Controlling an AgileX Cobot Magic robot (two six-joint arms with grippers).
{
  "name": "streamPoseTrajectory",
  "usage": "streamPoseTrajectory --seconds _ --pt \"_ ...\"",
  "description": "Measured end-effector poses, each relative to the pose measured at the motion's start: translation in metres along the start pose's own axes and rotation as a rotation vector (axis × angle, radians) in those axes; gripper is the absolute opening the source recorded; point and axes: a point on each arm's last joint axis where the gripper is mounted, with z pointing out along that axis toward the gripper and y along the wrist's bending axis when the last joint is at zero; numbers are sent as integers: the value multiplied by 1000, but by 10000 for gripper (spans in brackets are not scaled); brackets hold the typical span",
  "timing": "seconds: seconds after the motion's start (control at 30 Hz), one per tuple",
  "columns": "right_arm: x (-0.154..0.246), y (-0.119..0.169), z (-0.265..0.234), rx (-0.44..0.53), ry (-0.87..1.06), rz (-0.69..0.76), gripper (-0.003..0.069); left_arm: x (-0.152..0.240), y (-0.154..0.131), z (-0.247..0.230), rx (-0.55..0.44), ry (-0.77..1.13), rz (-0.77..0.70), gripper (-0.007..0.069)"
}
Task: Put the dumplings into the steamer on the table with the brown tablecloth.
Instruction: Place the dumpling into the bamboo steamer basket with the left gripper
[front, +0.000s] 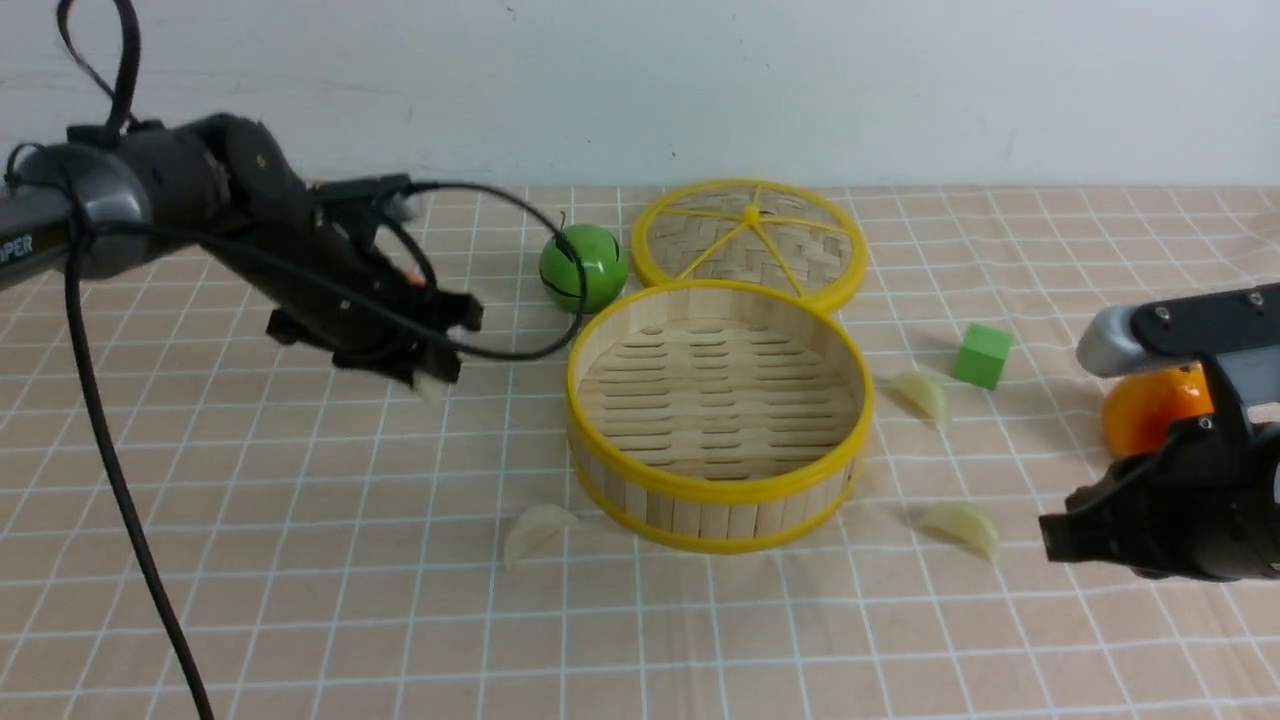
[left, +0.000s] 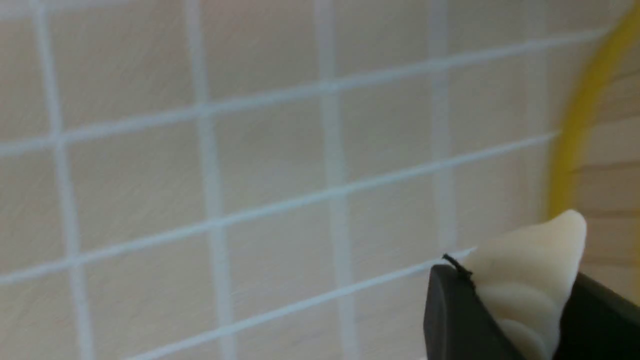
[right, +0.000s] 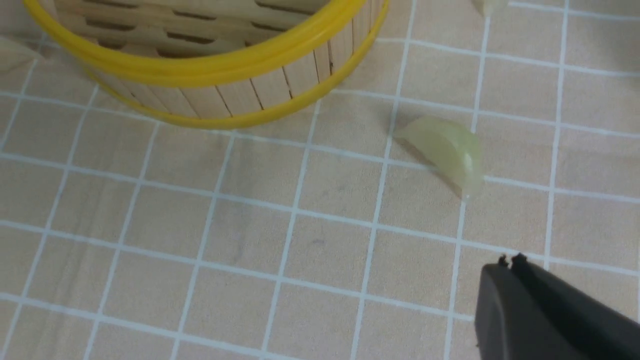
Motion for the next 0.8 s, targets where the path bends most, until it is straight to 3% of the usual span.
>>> streamPoseTrajectory --seconds 0.07,0.13,0.23,0.47,0.63,0.67,0.8 --pt "-1 0 0 -1 -7 0 10 -8 -22 -7 32 -47 32 195" --pt "-1 0 3 0 -7 0 13 -15 -64 -12 69 -129 127 195" --pt "1 0 12 4 22 3 13 -10 -104 6 52 -211 275 195" --pt "3 0 19 -1 50 26 14 14 -114 78 -31 -197 442 209" --pt "3 0 19 -2 50 27 19 22 -110 98 -44 -182 399 393" --pt "3 0 19 -2 50 27 21 21 -111 93 -43 -182 380 475" --pt "3 0 19 -2 50 27 21 16 -118 49 -53 -111 299 576"
